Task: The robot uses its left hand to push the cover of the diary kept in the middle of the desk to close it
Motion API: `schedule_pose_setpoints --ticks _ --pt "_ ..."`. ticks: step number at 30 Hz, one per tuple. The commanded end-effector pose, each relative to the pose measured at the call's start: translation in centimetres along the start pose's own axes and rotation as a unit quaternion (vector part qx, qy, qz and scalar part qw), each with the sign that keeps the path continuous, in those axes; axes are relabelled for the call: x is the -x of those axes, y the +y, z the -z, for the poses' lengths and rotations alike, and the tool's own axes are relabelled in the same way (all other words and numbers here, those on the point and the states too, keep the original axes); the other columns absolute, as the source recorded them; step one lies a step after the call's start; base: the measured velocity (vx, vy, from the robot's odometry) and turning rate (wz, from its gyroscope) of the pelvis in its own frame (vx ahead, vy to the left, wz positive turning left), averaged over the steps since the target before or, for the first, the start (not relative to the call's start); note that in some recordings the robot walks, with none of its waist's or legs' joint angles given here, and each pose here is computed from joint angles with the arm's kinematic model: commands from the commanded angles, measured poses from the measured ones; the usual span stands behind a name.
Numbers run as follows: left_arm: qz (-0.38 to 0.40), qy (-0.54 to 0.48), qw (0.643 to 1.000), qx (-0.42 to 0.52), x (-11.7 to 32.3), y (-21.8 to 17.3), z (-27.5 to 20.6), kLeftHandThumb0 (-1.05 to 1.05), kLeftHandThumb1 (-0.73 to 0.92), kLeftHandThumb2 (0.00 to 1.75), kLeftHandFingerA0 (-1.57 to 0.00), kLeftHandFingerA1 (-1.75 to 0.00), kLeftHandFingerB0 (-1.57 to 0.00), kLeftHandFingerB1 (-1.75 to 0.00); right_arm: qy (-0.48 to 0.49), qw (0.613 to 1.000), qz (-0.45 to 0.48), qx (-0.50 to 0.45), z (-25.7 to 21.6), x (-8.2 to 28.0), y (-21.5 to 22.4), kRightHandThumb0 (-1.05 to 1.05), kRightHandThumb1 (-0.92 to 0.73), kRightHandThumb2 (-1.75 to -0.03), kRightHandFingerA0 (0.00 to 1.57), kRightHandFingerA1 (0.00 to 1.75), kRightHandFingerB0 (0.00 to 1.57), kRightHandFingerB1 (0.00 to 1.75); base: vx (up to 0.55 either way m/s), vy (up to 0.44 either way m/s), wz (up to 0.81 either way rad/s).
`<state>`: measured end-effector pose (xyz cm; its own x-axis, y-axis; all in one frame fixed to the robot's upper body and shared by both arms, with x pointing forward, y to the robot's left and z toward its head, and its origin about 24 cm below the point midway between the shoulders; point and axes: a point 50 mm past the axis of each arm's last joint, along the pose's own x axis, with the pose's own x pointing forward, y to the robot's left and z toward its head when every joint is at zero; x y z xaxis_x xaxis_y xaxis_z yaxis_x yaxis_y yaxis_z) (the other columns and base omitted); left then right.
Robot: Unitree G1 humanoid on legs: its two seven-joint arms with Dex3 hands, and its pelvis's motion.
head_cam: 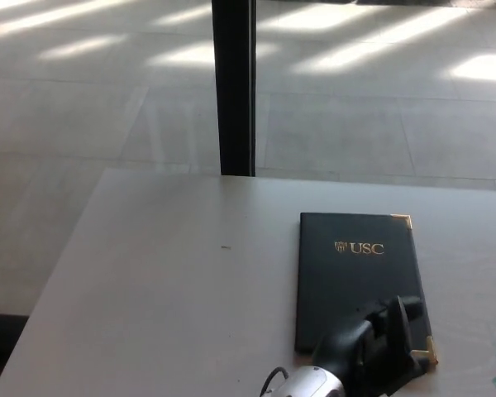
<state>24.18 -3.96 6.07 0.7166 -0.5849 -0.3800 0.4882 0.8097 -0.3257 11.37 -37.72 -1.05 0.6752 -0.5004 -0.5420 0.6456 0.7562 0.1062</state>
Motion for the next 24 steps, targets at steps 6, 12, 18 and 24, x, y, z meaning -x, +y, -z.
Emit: schedule_pose_setpoints --ticks 6,12,18,24 --pt "0.046 -0.156 0.985 0.058 2.2 -0.6 -7.6 -0.96 0.92 0.97 -0.18 -0.48 -0.12 -0.44 0.005 1.000 -0.002 0.001 -0.1 0.2 -0.4 -0.70 -0.92 -0.70 0.38 0.67 0.39 0.46 0.00 0.000 0.00" --pt "0.010 -0.334 0.935 0.124 7.8 5.6 -14.5 -1.04 0.92 0.90 -0.18 -0.52 -0.13 -0.46 0.009 1.000 0.006 -0.008 0.0 0.4 -0.8 -0.79 -0.78 -0.88 0.41 0.72 0.37 0.52 0.00 0.000 0.00" --pt "-0.114 -0.389 0.900 0.160 12.6 13.7 -14.4 -1.02 0.92 0.87 -0.14 -0.45 -0.14 -0.42 0.009 1.000 0.009 -0.005 0.1 0.3 -1.0 -0.74 -0.92 -0.69 0.40 0.71 0.43 0.49 0.00 0.000 0.00" --pt "-0.296 -0.370 0.851 0.229 17.4 22.6 -10.0 -1.03 0.71 1.27 -0.34 -0.58 -0.12 -0.46 0.008 1.000 0.016 -0.012 0.0 0.4 -1.1 -0.74 -0.92 -0.68 0.40 0.68 0.45 0.47 0.00 0.000 0.00"
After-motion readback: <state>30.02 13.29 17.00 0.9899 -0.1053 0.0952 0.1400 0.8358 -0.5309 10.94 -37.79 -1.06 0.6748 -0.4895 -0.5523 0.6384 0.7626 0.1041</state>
